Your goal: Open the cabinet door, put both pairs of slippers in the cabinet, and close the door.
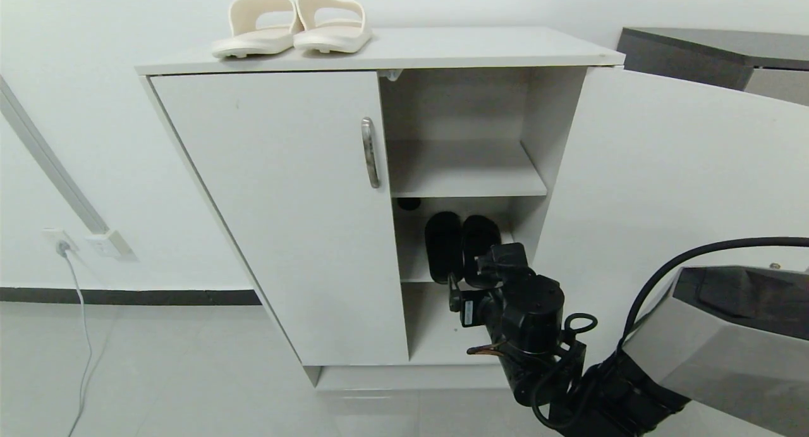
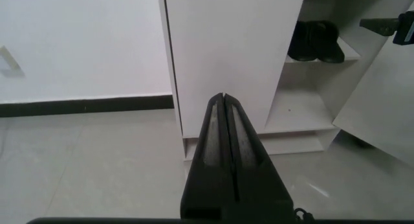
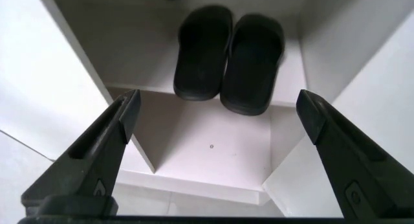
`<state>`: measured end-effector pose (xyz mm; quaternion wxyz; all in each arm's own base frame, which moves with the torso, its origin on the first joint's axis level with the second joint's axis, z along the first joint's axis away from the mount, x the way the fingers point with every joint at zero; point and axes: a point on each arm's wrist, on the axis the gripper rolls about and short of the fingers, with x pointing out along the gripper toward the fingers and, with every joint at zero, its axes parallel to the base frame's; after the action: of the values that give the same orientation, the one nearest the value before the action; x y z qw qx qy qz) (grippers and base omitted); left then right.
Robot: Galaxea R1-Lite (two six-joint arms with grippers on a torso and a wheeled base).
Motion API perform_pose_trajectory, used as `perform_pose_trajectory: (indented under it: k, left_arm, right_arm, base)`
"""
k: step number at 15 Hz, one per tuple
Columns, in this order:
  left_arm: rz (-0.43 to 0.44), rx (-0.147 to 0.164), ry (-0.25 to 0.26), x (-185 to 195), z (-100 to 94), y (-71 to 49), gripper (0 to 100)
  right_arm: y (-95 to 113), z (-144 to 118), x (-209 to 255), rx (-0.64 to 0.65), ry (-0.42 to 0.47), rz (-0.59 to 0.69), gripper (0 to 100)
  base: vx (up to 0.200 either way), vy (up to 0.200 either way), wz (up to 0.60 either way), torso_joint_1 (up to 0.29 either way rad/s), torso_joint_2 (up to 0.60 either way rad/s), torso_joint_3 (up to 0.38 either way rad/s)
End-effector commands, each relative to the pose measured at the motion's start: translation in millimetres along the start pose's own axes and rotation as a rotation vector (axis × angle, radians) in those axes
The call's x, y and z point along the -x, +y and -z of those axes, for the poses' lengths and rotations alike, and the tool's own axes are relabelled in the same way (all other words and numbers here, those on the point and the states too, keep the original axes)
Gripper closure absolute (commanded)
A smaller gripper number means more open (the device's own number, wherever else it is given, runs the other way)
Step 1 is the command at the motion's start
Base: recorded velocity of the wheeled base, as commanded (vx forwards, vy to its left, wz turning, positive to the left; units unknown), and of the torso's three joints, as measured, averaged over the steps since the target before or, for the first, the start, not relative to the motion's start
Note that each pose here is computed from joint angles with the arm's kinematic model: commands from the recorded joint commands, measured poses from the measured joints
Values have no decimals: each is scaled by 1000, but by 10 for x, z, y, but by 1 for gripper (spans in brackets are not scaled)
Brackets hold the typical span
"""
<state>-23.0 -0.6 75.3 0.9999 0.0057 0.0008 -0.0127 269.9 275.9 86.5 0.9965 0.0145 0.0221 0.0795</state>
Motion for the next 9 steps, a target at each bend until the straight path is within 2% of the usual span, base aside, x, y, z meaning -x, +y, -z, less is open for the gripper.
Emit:
perform_pose_trajectory:
  k: [1,5,9]
  left_arm:
    - [-1,-1,0,0,-3,0,100]
    - [-1,1,1,-2,1,0,100]
    - [-1,1,1,-2,1,0,100]
  right_arm:
    - [-7,-35,23,-5,-6,-2,0]
    - [-23,-25,51,0,0,-3,0]
    - [-25,-11,61,4,5,-3,0]
  base:
    - [0,0,0,7,2,207]
    - [0,0,0,-1,0,193]
    - [0,0,0,-1,2,35]
